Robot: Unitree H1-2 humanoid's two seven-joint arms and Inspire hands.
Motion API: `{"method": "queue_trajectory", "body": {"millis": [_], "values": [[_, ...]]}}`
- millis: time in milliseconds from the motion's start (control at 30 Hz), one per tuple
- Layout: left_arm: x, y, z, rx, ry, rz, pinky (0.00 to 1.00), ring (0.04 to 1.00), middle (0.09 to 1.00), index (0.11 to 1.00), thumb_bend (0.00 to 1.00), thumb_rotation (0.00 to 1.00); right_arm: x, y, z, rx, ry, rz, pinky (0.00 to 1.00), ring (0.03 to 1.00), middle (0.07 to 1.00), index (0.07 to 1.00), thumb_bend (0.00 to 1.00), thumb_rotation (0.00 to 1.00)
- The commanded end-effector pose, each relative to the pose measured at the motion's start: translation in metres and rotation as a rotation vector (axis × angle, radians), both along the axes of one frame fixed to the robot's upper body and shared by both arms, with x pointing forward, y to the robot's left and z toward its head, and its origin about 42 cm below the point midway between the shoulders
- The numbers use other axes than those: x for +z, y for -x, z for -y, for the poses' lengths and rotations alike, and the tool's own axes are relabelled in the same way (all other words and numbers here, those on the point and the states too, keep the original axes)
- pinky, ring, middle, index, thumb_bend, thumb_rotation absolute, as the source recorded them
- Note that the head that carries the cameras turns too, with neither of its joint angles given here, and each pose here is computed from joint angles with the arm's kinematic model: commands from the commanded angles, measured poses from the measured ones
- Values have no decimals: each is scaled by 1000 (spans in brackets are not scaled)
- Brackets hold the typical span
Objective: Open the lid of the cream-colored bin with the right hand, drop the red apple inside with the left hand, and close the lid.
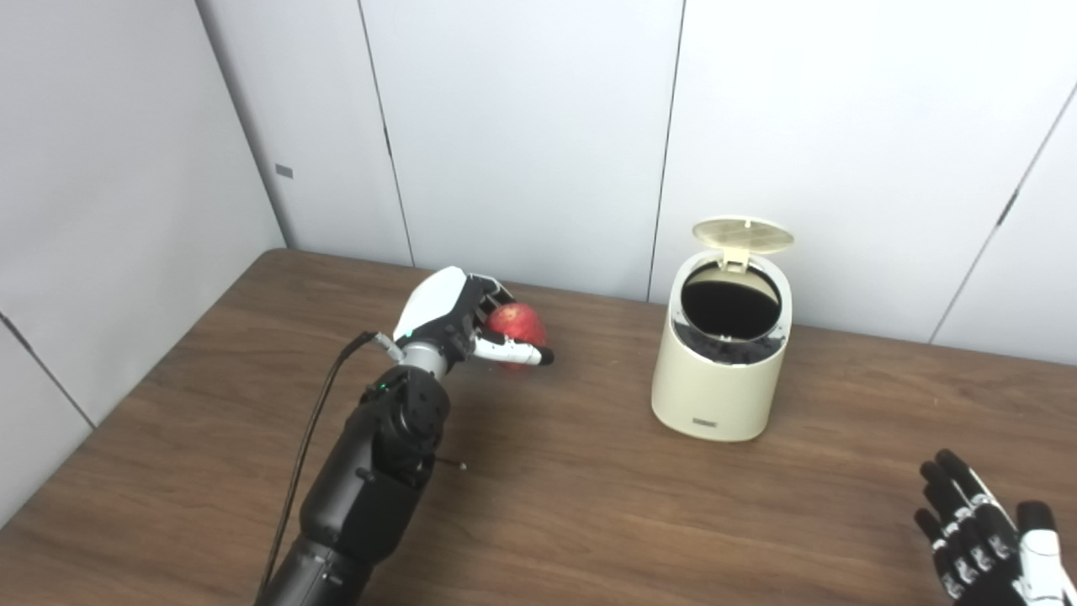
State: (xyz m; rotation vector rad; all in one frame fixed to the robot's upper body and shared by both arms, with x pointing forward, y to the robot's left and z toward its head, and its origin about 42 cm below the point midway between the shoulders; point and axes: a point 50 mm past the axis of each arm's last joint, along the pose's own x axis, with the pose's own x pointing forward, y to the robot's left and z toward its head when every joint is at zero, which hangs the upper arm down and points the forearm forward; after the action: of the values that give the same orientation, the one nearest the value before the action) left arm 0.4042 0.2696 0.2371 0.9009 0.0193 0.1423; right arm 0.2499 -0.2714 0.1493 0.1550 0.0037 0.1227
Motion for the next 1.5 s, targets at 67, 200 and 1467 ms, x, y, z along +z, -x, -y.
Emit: {"method": "queue_trajectory", "body": {"millis": [67, 200, 1467], "values": [[46, 10, 26, -43, 38, 212, 398, 412, 481, 501, 502, 0, 11, -8, -2, 10, 9, 96, 1000, 1000, 934, 899, 515, 974], [59, 19, 48, -88, 53, 270, 426, 426, 488, 491, 503, 0, 7, -10, -5, 5, 8, 94, 1000, 1000, 934, 900, 510, 967], [48, -2, 134, -269, 242, 390, 379, 420, 541, 471, 499, 0, -20, -14, -29, -26, 2, 93, 1000, 988, 919, 882, 496, 1000]]}}
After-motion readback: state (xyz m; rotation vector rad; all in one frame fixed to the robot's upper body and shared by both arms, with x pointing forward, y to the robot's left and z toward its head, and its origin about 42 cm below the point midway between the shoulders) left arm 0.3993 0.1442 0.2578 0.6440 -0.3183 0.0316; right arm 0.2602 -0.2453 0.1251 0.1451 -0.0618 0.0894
